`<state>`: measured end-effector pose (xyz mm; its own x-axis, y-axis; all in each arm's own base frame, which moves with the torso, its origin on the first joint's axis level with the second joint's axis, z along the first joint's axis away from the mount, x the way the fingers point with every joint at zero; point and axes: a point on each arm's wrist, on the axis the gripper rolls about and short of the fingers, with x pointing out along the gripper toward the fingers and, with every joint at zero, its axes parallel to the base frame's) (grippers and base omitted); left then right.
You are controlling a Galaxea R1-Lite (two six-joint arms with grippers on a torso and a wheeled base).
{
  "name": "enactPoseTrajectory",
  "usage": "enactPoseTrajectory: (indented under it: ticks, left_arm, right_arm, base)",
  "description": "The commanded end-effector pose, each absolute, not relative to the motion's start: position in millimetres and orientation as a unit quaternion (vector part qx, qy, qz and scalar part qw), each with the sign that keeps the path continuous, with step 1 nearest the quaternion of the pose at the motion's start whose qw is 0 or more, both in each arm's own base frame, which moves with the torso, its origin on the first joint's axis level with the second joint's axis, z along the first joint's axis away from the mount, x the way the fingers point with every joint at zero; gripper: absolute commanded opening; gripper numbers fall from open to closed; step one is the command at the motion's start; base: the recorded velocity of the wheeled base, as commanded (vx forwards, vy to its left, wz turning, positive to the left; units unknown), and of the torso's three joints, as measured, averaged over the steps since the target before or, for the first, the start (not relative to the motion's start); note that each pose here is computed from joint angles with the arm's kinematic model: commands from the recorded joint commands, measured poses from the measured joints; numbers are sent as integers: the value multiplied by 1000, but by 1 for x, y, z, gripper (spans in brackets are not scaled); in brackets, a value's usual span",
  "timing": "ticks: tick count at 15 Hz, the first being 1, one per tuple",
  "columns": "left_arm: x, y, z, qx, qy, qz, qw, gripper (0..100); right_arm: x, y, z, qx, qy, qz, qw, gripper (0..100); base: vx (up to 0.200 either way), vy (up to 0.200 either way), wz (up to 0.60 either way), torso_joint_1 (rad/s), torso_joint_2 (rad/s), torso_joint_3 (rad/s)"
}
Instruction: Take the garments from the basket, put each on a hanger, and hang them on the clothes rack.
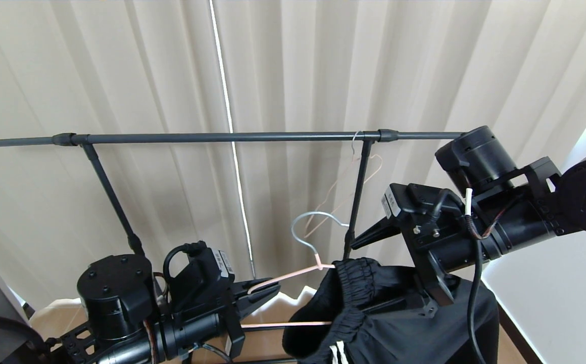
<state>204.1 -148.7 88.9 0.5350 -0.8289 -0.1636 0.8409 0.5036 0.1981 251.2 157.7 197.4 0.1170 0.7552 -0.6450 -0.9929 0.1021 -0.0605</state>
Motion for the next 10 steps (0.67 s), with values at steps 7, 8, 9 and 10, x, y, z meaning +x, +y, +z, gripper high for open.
enactPoseTrajectory:
  ticks: [7, 8, 9, 10]
  left_arm:
    - [202, -148, 91, 127, 20, -482, 867, 0]
    - [202, -148, 91, 127, 20, -481, 867, 0]
    - [202, -148, 91, 127, 20, -482, 867, 0]
    - [202, -148, 91, 127, 21, -481, 867, 0]
  right_arm:
    - [254, 159, 196, -256, 229, 617, 708, 0]
    - [254, 159, 195, -256, 229, 617, 708, 0]
    - [254, 159, 196, -256, 229, 617, 708, 0]
    - [253, 159, 196, -256, 229, 617, 708, 0]
  base:
    - [0, 0, 0, 0, 0, 0]
    - [0, 0, 0, 0, 0, 0]
    - [0, 0, 0, 0, 0, 0]
    - [0, 0, 0, 0, 0, 0]
